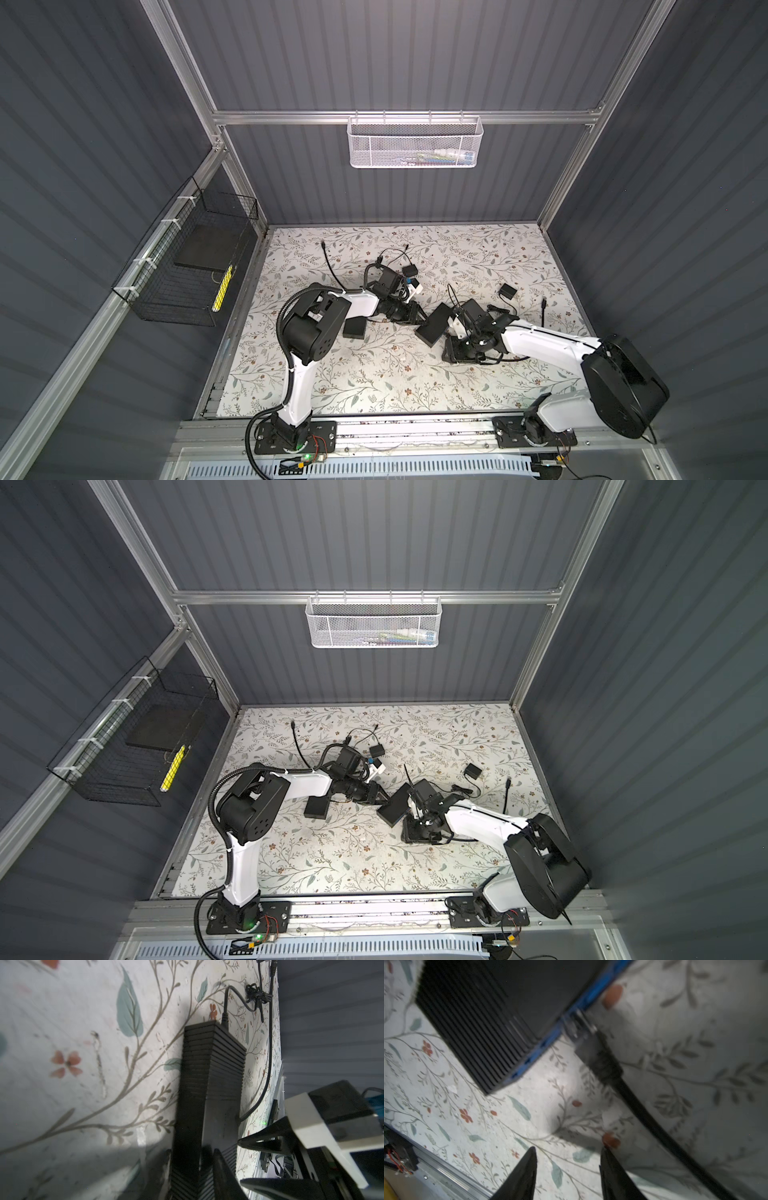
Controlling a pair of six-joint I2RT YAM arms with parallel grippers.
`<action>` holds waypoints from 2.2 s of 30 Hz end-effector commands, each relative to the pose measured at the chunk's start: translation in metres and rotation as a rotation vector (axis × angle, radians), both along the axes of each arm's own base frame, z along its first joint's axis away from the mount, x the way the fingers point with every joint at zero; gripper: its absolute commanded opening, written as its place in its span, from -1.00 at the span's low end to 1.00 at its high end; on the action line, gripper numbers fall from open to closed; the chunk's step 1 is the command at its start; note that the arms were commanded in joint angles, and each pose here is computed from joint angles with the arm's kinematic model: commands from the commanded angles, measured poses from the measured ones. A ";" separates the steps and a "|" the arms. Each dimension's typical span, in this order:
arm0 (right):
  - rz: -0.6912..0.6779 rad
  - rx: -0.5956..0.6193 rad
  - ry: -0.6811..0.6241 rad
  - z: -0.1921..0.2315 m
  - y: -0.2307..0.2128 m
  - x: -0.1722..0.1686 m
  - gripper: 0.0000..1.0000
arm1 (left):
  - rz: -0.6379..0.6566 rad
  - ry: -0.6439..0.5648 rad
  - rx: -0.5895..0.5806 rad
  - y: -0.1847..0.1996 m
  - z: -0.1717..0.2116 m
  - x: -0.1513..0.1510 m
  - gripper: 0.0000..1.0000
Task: Insert the plug into the switch port
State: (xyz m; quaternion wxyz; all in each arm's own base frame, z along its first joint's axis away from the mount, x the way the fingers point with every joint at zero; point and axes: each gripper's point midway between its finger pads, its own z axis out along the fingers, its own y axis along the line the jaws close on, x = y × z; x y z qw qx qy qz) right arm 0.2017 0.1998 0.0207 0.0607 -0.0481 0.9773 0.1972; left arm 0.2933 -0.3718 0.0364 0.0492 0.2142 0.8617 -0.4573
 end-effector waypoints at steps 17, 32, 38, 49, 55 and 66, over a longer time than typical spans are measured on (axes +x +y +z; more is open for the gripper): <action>-0.124 -0.228 -0.037 -0.021 -0.055 0.066 -0.07 | -0.005 0.039 -0.012 -0.019 -0.015 -0.002 -0.35; -0.020 -0.203 -0.105 0.005 -0.054 0.139 -0.05 | -0.019 0.027 -0.067 -0.055 -0.013 0.016 -0.38; 0.026 -0.208 -0.085 -0.001 -0.050 0.158 -0.06 | -0.011 0.023 -0.075 -0.055 -0.011 0.017 -0.38; -0.032 -0.244 -0.110 0.010 -0.071 0.168 -0.03 | -0.025 -0.026 -0.108 -0.072 0.002 0.034 -0.39; -0.080 -0.265 -0.176 0.044 -0.088 0.151 -0.01 | -0.036 -0.048 -0.119 -0.086 0.005 0.051 -0.38; -0.171 -0.396 -0.381 0.107 -0.134 0.120 0.09 | -0.015 -0.104 -0.133 -0.083 0.032 0.060 -0.35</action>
